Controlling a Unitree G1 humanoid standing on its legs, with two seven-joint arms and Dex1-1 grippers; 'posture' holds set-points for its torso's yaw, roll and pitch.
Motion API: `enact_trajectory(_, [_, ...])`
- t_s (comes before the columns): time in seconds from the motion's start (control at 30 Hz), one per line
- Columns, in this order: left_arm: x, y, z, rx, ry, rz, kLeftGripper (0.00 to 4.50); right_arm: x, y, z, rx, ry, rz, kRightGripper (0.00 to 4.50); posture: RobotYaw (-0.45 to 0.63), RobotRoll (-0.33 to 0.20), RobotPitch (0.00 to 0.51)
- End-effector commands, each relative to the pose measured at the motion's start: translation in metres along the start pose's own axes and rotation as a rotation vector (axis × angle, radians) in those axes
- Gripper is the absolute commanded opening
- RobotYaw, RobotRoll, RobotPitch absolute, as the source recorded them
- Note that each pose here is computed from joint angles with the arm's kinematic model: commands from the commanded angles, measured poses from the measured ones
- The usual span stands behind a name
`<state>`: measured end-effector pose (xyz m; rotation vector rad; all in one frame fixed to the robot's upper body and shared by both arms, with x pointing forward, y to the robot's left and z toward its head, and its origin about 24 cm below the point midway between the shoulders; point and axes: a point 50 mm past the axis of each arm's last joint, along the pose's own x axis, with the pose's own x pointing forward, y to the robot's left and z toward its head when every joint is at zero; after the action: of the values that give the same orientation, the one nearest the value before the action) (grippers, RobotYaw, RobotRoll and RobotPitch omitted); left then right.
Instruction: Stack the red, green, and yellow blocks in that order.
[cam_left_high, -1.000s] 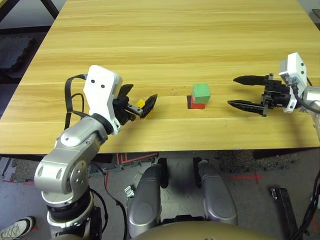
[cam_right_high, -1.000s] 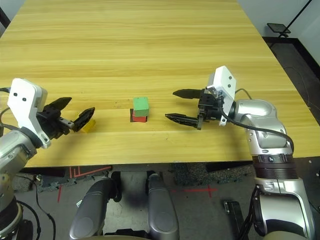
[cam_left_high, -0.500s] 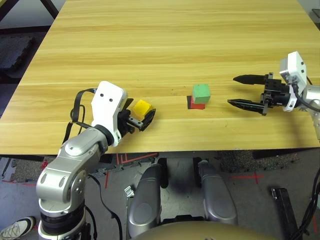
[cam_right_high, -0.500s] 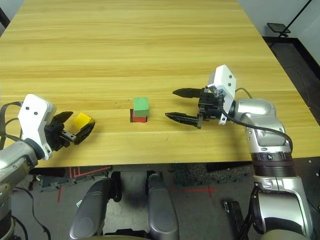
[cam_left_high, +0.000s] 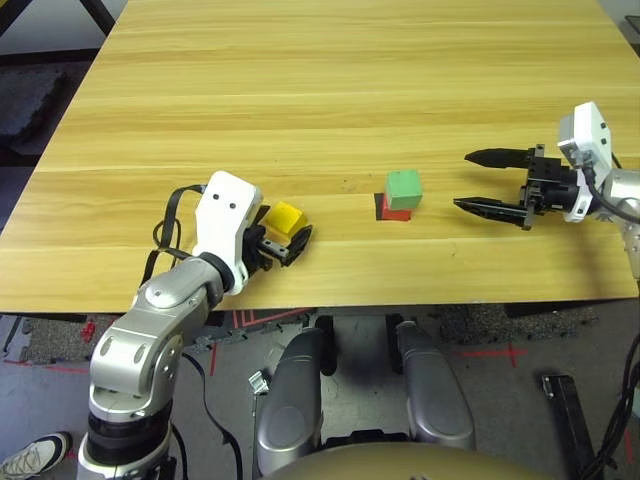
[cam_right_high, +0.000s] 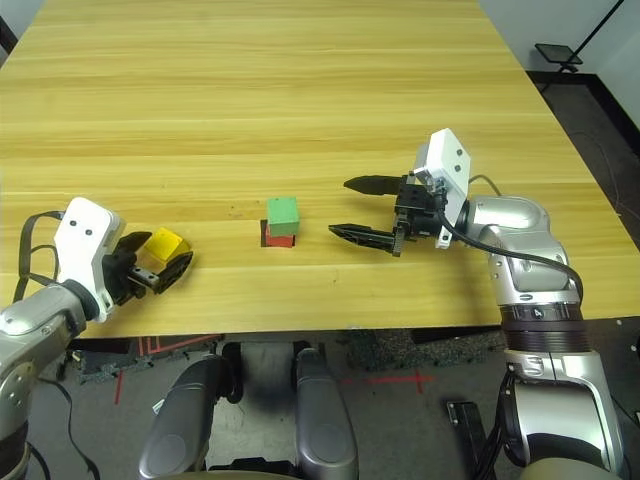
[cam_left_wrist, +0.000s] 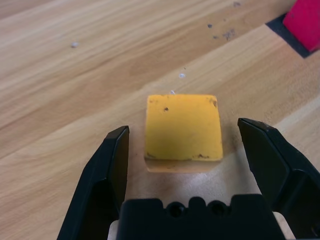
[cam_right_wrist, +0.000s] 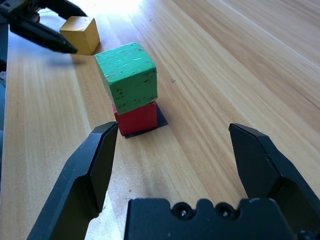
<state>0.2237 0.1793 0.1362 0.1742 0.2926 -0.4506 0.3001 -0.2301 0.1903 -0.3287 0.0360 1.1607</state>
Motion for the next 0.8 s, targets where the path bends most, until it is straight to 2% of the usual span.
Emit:
enact_trajectory(0.03, [0.001, 0.000, -0.007, 0.000, 0.023, -0.013, 4.44, 0.001, 0.002, -0.002, 0.001, 0.012, 0.008, 4.50, 0.28, 0.094, 0.310])
enact_trajectory(0.1, [0.002, 0.000, -0.009, 0.000, 0.024, -0.015, 4.44, 0.001, 0.003, -0.002, 0.001, 0.011, 0.010, 4.50, 0.28, 0.094, 0.310])
enact_trajectory(0.2, [0.004, 0.002, -0.010, 0.004, 0.021, -0.012, 3.88, 0.002, 0.003, -0.002, 0.001, 0.010, 0.012, 4.50, 0.28, 0.093, 0.308])
enact_trajectory(0.37, [0.007, 0.003, -0.010, 0.004, 0.005, -0.007, 2.16, 0.002, 0.003, -0.001, -0.003, 0.011, 0.015, 4.50, 0.29, 0.090, 0.304])
enact_trajectory(0.4, [0.008, 0.003, -0.009, 0.003, 0.000, -0.004, 2.04, 0.002, 0.003, -0.002, -0.003, 0.012, 0.015, 4.50, 0.29, 0.089, 0.301])
enact_trajectory(0.63, [0.012, 0.004, -0.005, 0.003, -0.032, 0.009, 2.05, 0.003, 0.003, -0.003, -0.004, 0.012, 0.020, 4.50, 0.29, 0.090, 0.295])
enact_trajectory(0.8, [0.021, 0.019, 0.023, 0.089, -0.149, -0.016, 2.05, 0.007, 0.002, -0.003, -0.010, 0.013, 0.026, 4.50, 0.30, 0.092, 0.287])
